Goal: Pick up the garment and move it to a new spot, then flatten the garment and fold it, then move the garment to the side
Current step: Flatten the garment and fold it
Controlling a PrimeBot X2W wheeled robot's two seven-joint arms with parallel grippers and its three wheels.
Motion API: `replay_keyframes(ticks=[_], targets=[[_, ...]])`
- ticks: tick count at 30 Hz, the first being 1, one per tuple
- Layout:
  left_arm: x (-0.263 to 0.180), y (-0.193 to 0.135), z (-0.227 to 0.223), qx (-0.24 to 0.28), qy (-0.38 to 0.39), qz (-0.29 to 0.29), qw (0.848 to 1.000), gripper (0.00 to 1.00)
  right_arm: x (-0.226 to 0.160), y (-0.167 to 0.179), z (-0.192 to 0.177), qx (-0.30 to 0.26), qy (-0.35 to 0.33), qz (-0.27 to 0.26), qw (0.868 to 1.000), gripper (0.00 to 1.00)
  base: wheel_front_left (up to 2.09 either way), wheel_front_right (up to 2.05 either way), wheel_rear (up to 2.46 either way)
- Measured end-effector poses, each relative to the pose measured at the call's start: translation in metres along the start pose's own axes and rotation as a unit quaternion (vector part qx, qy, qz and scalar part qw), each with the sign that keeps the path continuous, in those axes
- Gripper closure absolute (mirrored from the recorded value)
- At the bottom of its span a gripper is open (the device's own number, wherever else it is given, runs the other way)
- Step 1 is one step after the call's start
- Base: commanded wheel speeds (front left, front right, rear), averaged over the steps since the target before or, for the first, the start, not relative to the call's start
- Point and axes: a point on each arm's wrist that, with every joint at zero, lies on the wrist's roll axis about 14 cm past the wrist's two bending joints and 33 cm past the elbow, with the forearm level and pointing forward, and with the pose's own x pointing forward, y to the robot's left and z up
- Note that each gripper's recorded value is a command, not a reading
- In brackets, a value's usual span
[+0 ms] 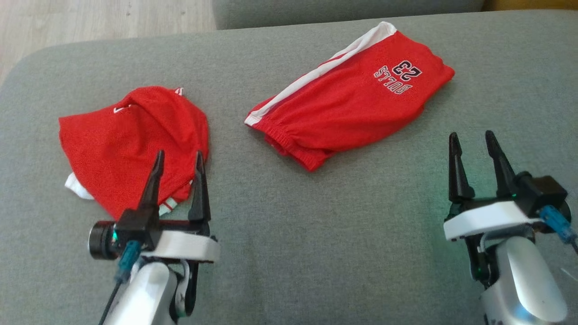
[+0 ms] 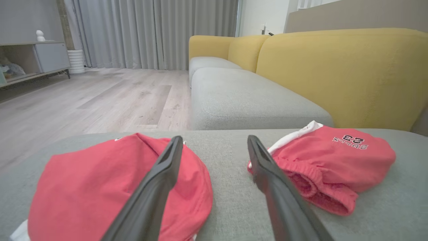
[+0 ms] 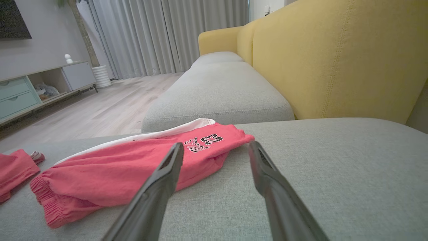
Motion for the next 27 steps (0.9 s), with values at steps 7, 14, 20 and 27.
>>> replay_keyframes(ticks=[7,14,20,27], targets=[[0.001,-0.001,-0.009,0.000,0.007,-0.008,1.000,0.00,0.005,-0.001,-0.001,0.004,-0.002,-0.003,1.000,0.00,0.00,0.00,0.00],[0.019,-0.002,-0.016,-0.007,0.009,-0.017,1.000,0.00,0.053,-0.028,0.007,-0.035,0.020,-0.031,0.999,0.00,0.00,0.00,0.00],[0.034,0.003,-0.021,-0.009,0.010,-0.016,1.000,0.00,0.108,-0.055,0.008,-0.072,0.065,-0.046,0.994,0.00,0.00,0.00,0.00],[0.040,0.023,-0.036,-0.006,0.026,0.004,1.000,0.00,0.152,-0.061,-0.048,-0.096,0.186,-0.043,0.977,0.00,0.00,0.00,0.00]])
